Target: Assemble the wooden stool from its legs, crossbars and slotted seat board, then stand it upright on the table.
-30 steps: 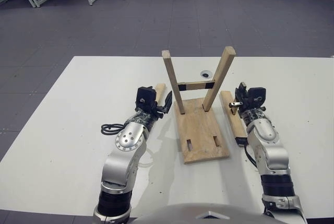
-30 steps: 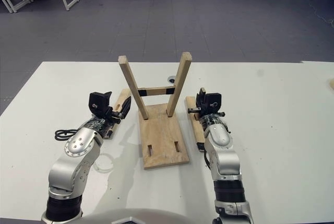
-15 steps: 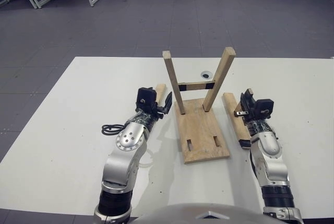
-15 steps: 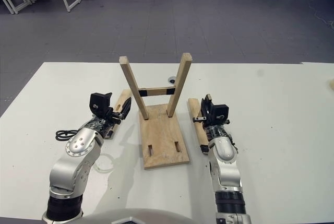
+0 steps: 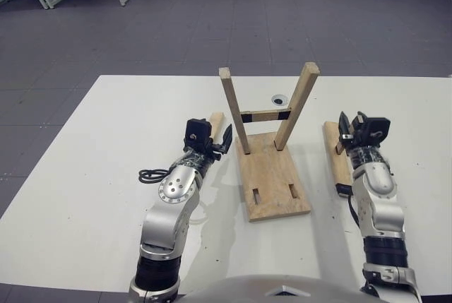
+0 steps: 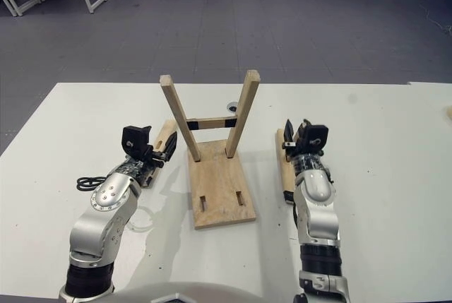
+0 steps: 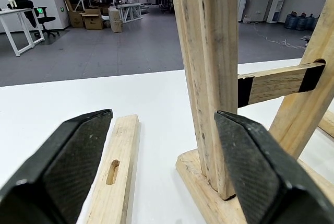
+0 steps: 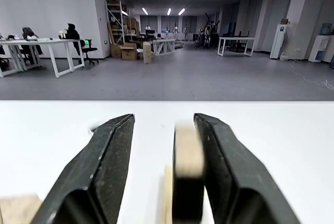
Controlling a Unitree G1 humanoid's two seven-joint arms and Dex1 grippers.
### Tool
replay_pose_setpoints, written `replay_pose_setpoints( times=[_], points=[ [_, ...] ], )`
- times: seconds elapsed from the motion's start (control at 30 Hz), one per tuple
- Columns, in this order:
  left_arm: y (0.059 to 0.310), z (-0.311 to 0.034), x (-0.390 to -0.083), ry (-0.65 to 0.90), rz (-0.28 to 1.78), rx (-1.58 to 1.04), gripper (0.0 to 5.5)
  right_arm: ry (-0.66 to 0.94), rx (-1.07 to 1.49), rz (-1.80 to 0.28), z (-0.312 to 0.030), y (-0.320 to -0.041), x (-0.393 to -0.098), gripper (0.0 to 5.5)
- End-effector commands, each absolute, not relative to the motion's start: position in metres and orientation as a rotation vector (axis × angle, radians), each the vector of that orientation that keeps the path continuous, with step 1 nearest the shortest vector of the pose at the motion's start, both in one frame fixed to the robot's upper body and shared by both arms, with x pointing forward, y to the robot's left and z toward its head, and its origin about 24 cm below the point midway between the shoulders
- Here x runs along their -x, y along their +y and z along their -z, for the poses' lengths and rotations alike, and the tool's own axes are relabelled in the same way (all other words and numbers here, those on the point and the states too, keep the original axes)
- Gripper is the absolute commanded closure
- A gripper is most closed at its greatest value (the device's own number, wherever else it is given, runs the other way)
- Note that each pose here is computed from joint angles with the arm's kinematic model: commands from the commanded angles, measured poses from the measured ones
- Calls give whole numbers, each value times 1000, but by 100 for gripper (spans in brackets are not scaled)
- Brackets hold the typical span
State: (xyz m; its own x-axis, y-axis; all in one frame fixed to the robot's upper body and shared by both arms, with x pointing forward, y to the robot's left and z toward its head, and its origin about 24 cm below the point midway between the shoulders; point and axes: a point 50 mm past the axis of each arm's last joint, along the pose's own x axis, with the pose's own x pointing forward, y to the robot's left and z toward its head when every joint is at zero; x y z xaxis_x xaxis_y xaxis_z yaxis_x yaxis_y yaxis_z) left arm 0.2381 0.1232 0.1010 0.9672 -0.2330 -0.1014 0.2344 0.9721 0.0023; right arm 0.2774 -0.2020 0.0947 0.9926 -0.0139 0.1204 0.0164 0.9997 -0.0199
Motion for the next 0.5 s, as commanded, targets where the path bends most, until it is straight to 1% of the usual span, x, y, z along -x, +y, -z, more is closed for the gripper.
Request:
replay_pose_setpoints(
  times=[0.03, 0.13, 0.2, 0.27, 0.33, 0.43, 0.5],
  points=[
    [121, -104, -241, 85, 227, -20, 188, -208, 57, 85, -139, -211, -288, 346],
    [121, -104, -242, 84, 227, -20, 188, -260, 62, 134, -174, -213, -299, 346],
    [121, -104, -242, 83, 227, -21, 188, -237, 36, 140, -191, -211, -308, 346],
    [120, -104, -243, 81, 228, -20, 188, -108, 38, 134, -195, -208, -320, 346],
    [119, -104, -243, 79, 228, -19, 188, -15, 39, 100, -196, -204, -325, 346],
    [118, -104, -243, 78, 229, -17, 188, 75, 39, 77, -192, -200, -328, 346],
    [117, -104, -244, 77, 228, -16, 188, 101, 32, 78, -191, -199, -328, 346]
  ],
)
